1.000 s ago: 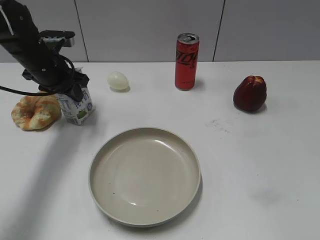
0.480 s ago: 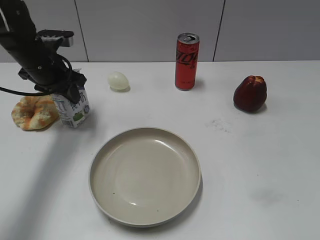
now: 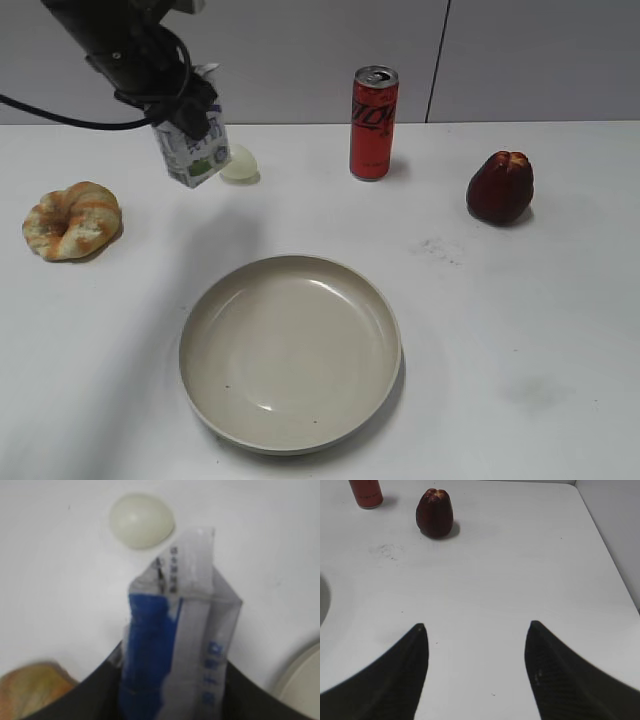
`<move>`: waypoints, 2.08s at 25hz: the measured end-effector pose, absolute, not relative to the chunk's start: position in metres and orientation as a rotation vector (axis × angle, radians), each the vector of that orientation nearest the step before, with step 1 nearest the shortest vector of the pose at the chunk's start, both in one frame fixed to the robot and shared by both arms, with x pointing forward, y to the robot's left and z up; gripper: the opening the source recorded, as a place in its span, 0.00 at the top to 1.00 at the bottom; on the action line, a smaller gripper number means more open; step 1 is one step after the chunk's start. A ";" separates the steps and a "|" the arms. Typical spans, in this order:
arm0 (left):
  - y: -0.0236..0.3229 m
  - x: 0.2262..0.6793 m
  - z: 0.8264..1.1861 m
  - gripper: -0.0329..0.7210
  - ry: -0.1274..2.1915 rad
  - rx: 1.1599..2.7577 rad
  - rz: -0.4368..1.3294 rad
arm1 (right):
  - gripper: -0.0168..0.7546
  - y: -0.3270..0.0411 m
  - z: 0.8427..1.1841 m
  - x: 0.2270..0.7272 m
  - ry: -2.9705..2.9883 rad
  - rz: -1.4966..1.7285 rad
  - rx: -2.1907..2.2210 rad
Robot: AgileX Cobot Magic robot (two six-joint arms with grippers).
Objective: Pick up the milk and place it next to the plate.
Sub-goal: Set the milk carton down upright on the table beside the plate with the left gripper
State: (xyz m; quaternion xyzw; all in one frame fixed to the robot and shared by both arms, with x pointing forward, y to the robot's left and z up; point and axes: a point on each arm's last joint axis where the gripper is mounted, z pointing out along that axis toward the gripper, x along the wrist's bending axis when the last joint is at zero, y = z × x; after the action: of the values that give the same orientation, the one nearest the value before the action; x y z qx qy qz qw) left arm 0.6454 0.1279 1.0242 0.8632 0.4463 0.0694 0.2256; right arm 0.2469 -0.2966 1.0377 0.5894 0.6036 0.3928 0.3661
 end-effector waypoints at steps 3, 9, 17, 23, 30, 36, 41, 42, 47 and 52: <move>0.106 0.639 1.037 0.56 1.020 2.430 0.223 | 0.38 -0.297 1.038 0.247 1.552 1.010 1.515; 0.072 0.623 1.026 0.56 0.603 2.529 0.118 | 0.38 -0.297 1.038 0.247 1.552 1.010 1.515; 0.063 0.628 0.989 0.56 0.372 2.590 0.032 | 0.38 -0.297 1.038 0.247 1.552 1.010 1.515; 0.060 0.629 0.977 0.56 0.259 2.601 0.021 | 0.38 -0.297 1.038 0.247 1.552 1.010 1.515; 0.055 0.629 0.976 0.56 0.166 2.555 0.027 | 0.38 -0.297 1.038 0.247 1.552 1.010 1.515; 0.053 0.633 0.956 0.56 0.170 2.575 -0.001 | 0.38 -0.297 1.038 0.247 1.552 1.010 1.515; 0.043 0.631 0.947 0.53 0.147 2.587 0.015 | 0.38 -0.297 1.038 0.247 1.552 1.010 1.515; 0.041 0.630 0.947 0.50 0.143 2.586 0.021 | 0.38 -0.297 1.038 0.247 1.552 1.010 1.515; 0.040 0.631 0.950 0.27 0.139 2.588 0.058 | 0.38 -0.297 1.038 0.247 1.552 1.010 1.515; 0.043 0.627 0.984 0.20 0.173 2.548 0.133 | 0.38 -0.297 1.038 0.247 1.552 1.010 1.515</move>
State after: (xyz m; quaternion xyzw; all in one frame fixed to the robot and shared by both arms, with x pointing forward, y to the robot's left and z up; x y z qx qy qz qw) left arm 0.6274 0.0430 0.9836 0.9541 0.0648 0.0498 0.2880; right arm 0.2469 -0.2966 1.0377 0.5894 0.6036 0.3928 0.3661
